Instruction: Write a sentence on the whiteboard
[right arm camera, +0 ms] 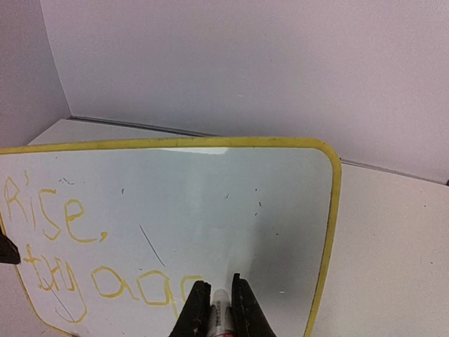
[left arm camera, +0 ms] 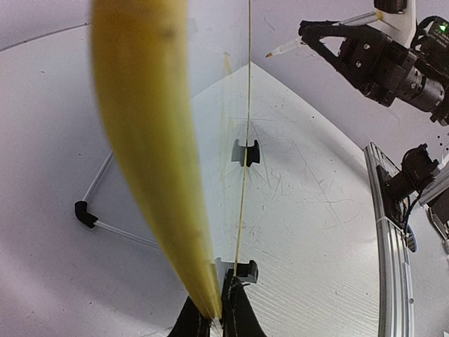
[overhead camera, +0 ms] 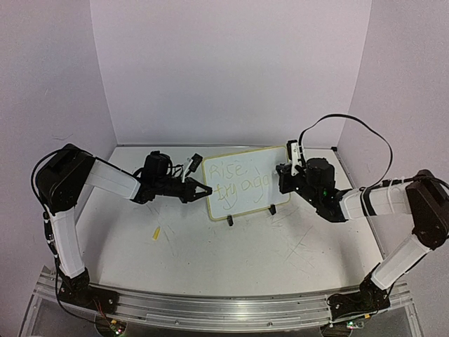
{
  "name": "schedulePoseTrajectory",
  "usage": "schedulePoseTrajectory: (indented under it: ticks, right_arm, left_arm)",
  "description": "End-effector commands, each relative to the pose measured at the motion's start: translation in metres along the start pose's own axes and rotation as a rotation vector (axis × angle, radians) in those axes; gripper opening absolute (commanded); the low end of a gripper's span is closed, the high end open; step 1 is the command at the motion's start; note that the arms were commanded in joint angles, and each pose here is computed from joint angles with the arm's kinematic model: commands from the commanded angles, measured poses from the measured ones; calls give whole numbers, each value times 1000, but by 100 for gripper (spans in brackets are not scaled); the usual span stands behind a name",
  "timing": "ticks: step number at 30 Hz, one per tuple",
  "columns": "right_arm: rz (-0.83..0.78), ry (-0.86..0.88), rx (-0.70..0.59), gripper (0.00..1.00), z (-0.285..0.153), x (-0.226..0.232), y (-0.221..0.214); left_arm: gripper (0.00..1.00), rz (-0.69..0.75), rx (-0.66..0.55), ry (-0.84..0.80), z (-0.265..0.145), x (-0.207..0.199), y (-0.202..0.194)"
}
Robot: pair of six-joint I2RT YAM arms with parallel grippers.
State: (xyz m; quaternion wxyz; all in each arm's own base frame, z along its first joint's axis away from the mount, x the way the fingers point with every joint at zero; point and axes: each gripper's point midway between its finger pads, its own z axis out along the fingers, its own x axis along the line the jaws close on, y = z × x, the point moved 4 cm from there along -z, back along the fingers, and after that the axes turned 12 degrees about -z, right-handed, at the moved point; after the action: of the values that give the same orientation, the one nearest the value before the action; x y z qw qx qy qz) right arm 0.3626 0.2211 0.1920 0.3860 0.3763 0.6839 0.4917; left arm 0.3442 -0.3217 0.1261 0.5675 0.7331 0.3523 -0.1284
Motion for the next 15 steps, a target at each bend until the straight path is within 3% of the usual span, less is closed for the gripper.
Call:
schedulePoseTrajectory:
  ticks: [1,15]
  right_arm:
    - [-4,31,-85,0,9,5,23]
    - [6,-39,-92,0,21,-3,27]
  left_arm:
    - [0,25,32,203,-5,38,-13]
    - [0,27,34,207,-6,38,-15]
